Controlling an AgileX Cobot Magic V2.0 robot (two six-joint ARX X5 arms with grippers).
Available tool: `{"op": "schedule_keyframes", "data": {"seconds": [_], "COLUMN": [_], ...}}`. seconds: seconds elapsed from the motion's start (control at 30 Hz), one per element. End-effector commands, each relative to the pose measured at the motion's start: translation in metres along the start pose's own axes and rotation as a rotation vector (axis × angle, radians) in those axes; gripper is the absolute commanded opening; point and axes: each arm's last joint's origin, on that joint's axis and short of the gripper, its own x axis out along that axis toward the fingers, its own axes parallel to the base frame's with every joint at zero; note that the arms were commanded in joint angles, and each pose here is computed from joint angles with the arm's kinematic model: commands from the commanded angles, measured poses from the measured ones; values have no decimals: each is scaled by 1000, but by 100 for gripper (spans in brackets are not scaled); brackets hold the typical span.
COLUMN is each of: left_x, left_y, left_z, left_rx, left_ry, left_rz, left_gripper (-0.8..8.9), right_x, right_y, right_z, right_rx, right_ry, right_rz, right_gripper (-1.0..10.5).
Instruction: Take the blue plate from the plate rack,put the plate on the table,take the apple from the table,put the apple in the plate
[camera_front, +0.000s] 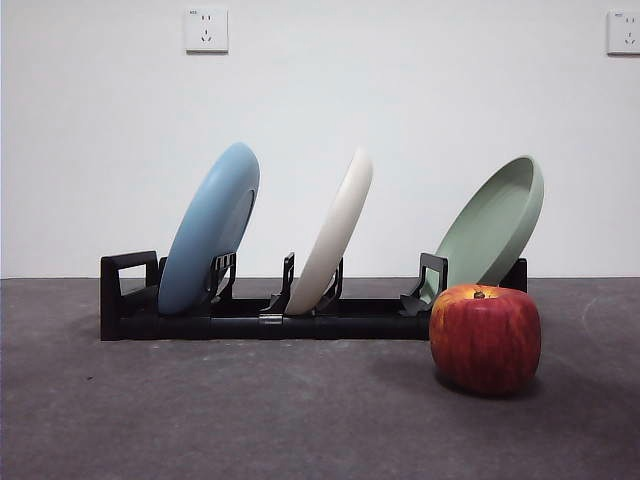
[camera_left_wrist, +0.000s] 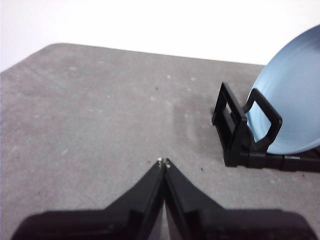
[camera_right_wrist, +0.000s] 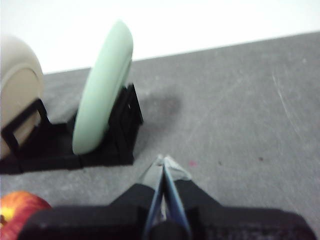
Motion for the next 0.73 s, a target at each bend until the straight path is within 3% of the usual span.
{"op": "schedule_keyframes", "data": {"seconds": [0.03, 0.27, 0.43, 0.6, 0.73], "left_x": [1, 1, -1, -11, -17], "left_y": [1, 0, -3, -6, -11], "left_z": [-3, -3, 5, 34, 67], "left_rx": [-4, -4, -11, -106, -111], "left_ry": [-3, -2, -26, -78, -108], "left_rz": [0, -4, -82, -102, -118], "left_gripper": [-1, -1, -8, -8, -8], "right_x": [1, 1, -1, -7, -11], "right_y": [0, 0, 1, 4, 8], "right_z": [-3, -2, 4, 33, 66], "right_rx": [15, 35, 85, 103, 103], "right_ry": [4, 3, -13, -60, -79], "right_rz": [1, 0, 4, 9, 13], "right_gripper": [-11, -11, -12, -12, -12]}}
